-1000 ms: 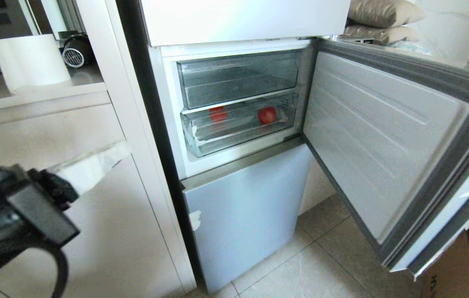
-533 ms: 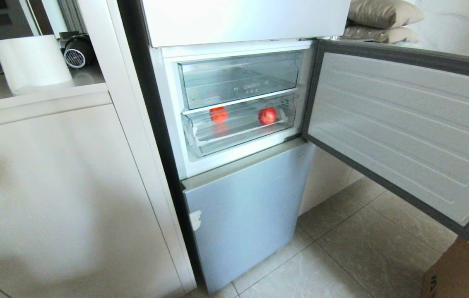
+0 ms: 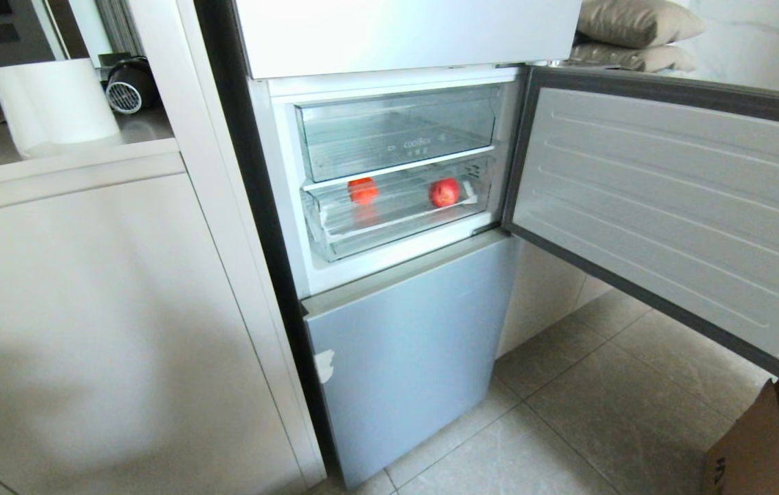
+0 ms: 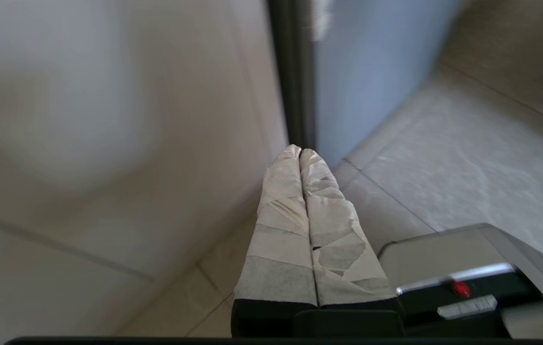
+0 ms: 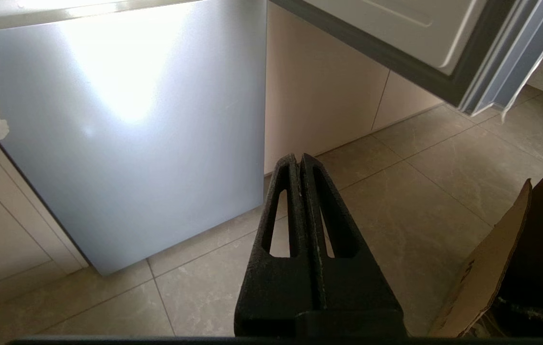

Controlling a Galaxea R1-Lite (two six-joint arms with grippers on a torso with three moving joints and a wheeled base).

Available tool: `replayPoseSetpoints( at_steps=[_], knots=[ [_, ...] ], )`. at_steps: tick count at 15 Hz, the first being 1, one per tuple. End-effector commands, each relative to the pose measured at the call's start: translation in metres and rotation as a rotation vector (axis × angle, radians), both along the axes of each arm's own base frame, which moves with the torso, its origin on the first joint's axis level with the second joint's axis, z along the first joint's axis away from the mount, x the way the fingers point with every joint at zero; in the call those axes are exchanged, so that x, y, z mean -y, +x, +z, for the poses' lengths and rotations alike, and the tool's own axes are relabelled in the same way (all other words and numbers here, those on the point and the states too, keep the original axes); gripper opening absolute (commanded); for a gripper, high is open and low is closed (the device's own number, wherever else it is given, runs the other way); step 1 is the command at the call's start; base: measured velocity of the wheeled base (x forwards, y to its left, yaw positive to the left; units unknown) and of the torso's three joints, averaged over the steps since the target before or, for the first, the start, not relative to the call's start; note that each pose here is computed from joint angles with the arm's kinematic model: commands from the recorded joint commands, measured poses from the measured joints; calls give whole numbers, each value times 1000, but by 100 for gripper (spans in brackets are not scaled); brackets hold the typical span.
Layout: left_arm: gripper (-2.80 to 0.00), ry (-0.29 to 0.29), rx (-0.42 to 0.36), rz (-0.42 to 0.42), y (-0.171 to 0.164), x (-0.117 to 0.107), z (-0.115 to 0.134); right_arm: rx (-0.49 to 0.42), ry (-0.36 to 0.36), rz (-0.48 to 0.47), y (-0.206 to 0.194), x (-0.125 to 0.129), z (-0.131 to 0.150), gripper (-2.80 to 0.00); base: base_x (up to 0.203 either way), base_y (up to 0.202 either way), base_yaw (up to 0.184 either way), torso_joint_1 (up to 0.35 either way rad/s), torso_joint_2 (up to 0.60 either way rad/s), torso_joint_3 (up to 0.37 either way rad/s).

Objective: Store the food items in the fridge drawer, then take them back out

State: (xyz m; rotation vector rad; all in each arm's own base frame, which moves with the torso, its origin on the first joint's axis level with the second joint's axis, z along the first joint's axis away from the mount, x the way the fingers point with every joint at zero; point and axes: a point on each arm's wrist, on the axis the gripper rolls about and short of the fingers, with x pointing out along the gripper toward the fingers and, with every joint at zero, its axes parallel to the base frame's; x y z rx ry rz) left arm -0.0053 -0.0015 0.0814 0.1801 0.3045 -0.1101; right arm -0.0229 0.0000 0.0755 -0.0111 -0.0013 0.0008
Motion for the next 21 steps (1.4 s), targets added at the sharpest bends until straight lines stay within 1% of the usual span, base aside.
replayPoseSetpoints(
  at_steps=[1, 3, 4, 5, 6, 7, 9, 10, 21],
  knots=[
    [-280, 8, 31, -28, -2, 0, -2, 0, 2, 1, 0, 0, 0, -280, 0, 0, 0, 0, 0, 0],
    [-280, 9, 131, -10, -9, 0, -3, 0, 2, 1, 0, 0, 0, -280, 0, 0, 0, 0, 0, 0],
    [-280, 17, 211, -6, -15, 0, -4, -2, 1, 1, 0, 0, 0, -280, 0, 0, 0, 0, 0, 0],
    [-280, 26, 267, -4, -19, 0, -5, 0, 0, 1, 0, 0, 0, -280, 0, 0, 0, 0, 0, 0],
    [-280, 24, 300, 3, -20, 0, -6, 0, 3, 1, 0, 0, 0, -280, 0, 0, 0, 0, 0, 0],
    [-280, -19, 303, 25, -18, 0, -6, -1, 2, 1, 0, 0, 0, -280, 0, 0, 0, 0, 0, 0],
    [-280, -164, 299, 102, -17, -1, -6, 0, 2, 1, 0, 0, 0, -280, 0, 0, 0, 0, 0, 0],
    [-280, -174, 299, 112, -17, -2, -6, 0, 3, 1, 0, 0, 0, -280, 0, 0, 0, 0, 0, 0],
    [-280, -173, 301, 112, -17, -2, -6, -1, 3, -1, 0, 0, 0, -280, 0, 0, 0, 0, 0, 0]
  ],
)
